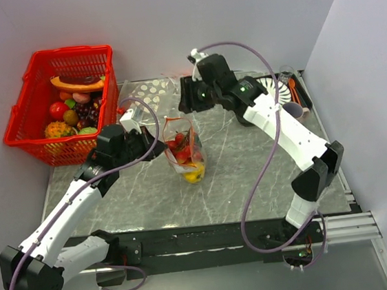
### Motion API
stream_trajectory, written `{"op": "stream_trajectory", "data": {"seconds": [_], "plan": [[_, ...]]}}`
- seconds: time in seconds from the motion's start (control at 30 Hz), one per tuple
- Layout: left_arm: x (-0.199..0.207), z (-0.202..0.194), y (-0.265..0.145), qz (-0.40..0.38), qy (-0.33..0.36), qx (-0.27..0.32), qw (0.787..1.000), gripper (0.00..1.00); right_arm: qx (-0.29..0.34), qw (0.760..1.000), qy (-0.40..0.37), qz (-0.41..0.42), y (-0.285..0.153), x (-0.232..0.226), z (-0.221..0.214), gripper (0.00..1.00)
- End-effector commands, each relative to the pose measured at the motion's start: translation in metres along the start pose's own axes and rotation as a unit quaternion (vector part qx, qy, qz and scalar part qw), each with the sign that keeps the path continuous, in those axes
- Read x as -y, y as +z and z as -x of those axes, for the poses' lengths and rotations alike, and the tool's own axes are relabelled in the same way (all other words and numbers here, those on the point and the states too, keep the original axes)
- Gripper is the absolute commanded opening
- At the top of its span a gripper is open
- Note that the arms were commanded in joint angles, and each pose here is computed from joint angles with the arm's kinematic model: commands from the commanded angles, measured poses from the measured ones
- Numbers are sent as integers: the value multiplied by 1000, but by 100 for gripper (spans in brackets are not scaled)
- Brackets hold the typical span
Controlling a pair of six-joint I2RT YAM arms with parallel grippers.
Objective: Place the food in the zip-top bag and seal the zipper
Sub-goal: Adjust the zipper food storage bag at the center of the board.
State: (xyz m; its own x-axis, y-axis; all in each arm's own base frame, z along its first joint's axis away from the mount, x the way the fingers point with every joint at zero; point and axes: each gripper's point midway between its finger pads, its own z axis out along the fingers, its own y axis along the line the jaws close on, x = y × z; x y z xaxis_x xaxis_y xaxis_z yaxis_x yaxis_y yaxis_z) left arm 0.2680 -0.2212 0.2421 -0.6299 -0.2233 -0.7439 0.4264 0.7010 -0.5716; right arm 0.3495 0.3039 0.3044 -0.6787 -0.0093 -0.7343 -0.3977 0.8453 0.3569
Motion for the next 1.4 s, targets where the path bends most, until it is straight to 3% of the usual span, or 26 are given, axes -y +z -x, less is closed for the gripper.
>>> {"op": "stream_trajectory", "data": {"seconds": [0.0,0.3,0.87,1.13,1.17,1.2,1.33,1.37], "plan": [[15,23,-4,-24,22,41,999,1,-6,995,-99,32,-2,-22,13,57],[17,26,0,-27,9,41,999,1,-45,984,-171,31,22,-30,0,54],[19,28,-1,-30,5,44,999,1,-67,982,-176,11,63,-16,-19,51],[19,28,-2,-31,2,45,999,1,-60,983,-170,20,71,-21,-15,43],[20,29,-2,-30,2,46,998,1,-60,984,-168,20,72,-21,-15,40],[20,29,-3,-31,3,47,998,1,-59,984,-168,20,72,-22,-15,28],[20,29,-3,-28,2,46,999,1,-38,987,-153,23,70,-26,-5,0],[19,30,-3,-26,3,45,999,1,-30,989,-143,18,68,-27,-2,0]]}}
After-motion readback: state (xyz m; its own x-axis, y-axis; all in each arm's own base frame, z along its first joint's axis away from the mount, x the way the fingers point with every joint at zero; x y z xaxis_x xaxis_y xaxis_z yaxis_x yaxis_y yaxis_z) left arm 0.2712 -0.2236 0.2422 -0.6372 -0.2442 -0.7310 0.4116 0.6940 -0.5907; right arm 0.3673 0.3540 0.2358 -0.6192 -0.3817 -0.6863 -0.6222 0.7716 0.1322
